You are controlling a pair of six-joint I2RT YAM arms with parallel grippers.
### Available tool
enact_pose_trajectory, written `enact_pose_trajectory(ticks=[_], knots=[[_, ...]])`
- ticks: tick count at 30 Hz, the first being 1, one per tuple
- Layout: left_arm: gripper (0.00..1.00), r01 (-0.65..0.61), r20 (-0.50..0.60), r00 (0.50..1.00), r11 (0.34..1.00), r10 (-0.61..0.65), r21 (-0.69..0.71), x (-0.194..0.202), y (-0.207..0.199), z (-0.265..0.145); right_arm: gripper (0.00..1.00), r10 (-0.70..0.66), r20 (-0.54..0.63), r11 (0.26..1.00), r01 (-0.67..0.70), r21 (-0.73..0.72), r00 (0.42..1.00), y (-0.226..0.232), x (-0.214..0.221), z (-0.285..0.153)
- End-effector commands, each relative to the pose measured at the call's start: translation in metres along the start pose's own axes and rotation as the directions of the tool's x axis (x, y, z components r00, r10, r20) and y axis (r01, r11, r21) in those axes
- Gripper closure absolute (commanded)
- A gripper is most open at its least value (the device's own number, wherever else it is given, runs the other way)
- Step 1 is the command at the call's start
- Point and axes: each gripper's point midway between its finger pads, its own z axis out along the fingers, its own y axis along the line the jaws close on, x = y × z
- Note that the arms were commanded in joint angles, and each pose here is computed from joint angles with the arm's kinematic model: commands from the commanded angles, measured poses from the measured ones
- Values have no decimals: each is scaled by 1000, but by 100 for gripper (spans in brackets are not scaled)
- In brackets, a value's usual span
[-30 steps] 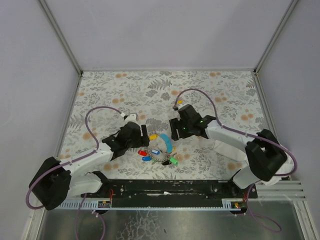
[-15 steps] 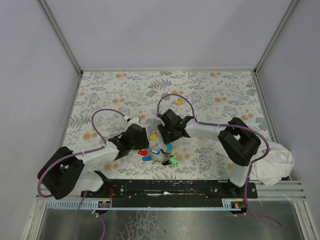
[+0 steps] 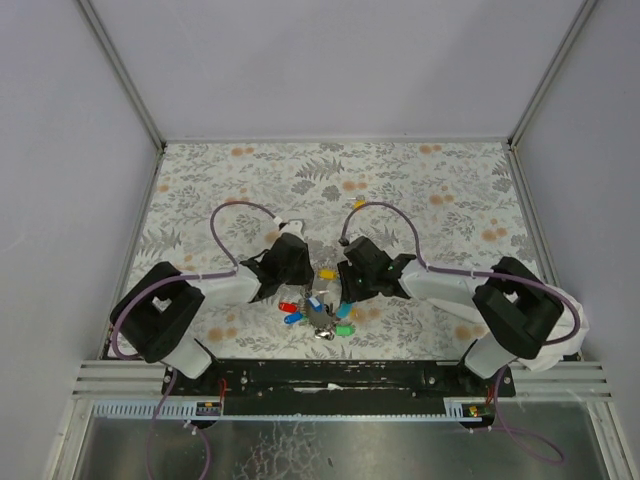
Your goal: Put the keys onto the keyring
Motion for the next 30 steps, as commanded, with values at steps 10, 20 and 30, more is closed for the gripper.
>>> enact_pose_trajectory(ticks=[10, 20, 30], knots=[[73, -106, 195, 975, 994, 107, -19, -39, 11, -37, 42, -240, 127, 968, 247, -41, 962, 6, -32, -45], [62, -112, 236, 965, 993, 114, -24, -37, 22, -58, 47, -267, 192, 949, 292, -120, 945, 7, -89, -26], [59, -117, 225, 967, 993, 116, -11, -28, 26, -56, 47, -319, 138, 931, 338, -142, 938, 2, -101, 25]])
